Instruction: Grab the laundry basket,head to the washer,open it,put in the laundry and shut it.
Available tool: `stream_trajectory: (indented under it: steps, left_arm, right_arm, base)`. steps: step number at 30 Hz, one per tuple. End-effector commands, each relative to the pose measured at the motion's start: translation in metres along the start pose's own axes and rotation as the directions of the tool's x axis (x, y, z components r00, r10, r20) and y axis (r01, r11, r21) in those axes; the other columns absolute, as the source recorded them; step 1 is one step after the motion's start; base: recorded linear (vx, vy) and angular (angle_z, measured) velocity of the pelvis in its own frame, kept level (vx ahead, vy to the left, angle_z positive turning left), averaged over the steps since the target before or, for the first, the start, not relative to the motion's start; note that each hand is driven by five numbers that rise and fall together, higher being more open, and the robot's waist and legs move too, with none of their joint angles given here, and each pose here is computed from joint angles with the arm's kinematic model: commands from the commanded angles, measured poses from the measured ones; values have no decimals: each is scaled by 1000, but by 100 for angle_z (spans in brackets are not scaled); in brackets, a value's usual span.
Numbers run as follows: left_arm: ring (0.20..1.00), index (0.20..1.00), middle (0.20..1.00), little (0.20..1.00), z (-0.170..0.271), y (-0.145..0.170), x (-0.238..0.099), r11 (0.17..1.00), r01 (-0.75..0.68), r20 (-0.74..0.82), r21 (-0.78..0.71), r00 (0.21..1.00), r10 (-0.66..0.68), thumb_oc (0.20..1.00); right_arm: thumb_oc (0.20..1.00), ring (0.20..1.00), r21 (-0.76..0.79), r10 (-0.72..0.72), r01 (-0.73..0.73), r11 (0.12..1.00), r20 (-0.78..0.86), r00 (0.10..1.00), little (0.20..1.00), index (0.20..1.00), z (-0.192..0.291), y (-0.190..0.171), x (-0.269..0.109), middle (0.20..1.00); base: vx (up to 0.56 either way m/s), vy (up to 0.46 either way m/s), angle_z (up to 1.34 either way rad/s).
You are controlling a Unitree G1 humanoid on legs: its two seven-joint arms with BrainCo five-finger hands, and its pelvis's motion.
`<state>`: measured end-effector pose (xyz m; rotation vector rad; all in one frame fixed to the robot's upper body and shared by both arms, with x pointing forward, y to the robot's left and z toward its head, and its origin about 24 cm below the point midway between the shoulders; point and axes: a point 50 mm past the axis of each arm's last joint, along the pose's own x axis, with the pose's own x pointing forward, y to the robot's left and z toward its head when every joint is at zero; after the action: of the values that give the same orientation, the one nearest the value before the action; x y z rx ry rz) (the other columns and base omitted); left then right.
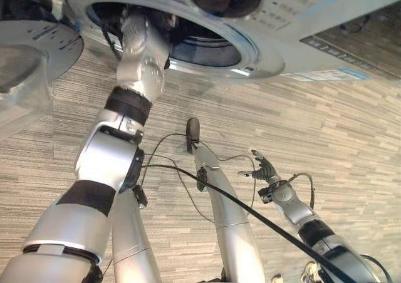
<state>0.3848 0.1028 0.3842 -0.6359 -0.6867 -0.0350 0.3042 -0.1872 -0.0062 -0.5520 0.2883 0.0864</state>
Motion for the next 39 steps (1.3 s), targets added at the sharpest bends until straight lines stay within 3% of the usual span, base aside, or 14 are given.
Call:
stream_trajectory:
  steps: [1,10,12,15,16,18,19,20,21,23,25,27,31,39]
  left_arm:
    - [200,200,200,200,37,-48,1,975,124,165,-187,982,-93,200]
    - [200,200,200,200,123,-71,17,931,197,370,-306,926,-74,200]
    - [1000,1000,1000,1000,90,-54,16,980,199,299,1,935,-191,1000]
    - [1000,1000,1000,1000,55,-21,26,940,190,90,283,971,-223,1000]
    - [1000,1000,1000,1000,37,9,28,763,237,-83,601,968,-235,1000]
    - [1000,1000,1000,1000,31,23,30,657,248,-157,712,968,-195,1000]
    - [1000,1000,1000,1000,25,37,30,483,279,-229,830,960,-160,1000]
    - [1000,1000,1000,1000,8,53,26,150,364,-356,919,931,-76,1000]
    - [1000,1000,1000,1000,8,53,26,146,364,-357,920,931,-77,1000]
    - [1000,1000,1000,1000,-26,54,11,-465,407,-486,786,872,-57,1000]
    - [1000,1000,1000,1000,-40,44,2,-516,414,-538,750,835,-111,1000]
    - [1000,1000,1000,1000,-87,14,-44,-467,490,-657,736,683,-320,1000]
    - [1000,1000,1000,1000,-107,26,-68,-364,573,-677,734,652,-340,1000]
    - [1000,1000,1000,1000,-164,90,-169,62,835,-794,546,540,-278,1000]
  right_arm:
    - [1000,1000,-44,-16,12,999,-90,996,1000,1000,-34,-5,-17,1000]
    - [1000,1000,-47,-70,66,997,-73,995,1000,1000,-40,-27,-25,1000]
    - [1000,1000,-43,-61,60,997,-40,997,1000,1000,-37,-30,-30,1000]
    - [1000,1000,-47,-34,34,998,-16,999,1000,1000,-33,-34,-30,1000]
    - [1000,1000,-66,-24,22,998,-17,1000,1000,1000,-35,-40,-33,1000]
    - [1000,1000,-64,-14,12,998,-27,1000,1000,1000,-37,-39,-33,1000]
    - [1000,1000,-71,-5,2,997,-40,999,1000,1000,-39,-39,-34,1000]
    - [1000,1000,-81,6,-13,997,-86,996,1000,1000,-48,-42,-33,1000]
    - [1000,1000,-80,6,-13,997,-84,996,1000,1000,-47,-41,-32,1000]
    - [1000,1000,-124,19,-40,991,-170,985,1000,1000,-62,-46,-30,1000]
    - [1000,1000,-112,25,-48,993,-192,981,1000,1000,-67,-43,-31,1000]
    - [1000,1000,-60,21,-43,997,-325,945,1000,1000,-99,-38,-42,1000]
    - [1000,1000,-53,17,-41,998,-391,920,1000,1000,-111,-35,-44,1000]
    - [1000,1000,-29,81,-117,993,-557,827,1000,1000,-143,-9,-62,1000]
  base:
    - [68,-51,-2]
    - [57,-48,-4]
    - [-15,-1,1]
    - [-25,8,1]
    - [-56,40,4]
    - [-22,18,2]
    - [-38,42,3]
    - [-39,41,5]
    - [-32,42,8]
    - [-14,48,10]
    - [-8,49,17]
    - [-5,69,18]
    - [4,74,15]
    - [26,98,0]
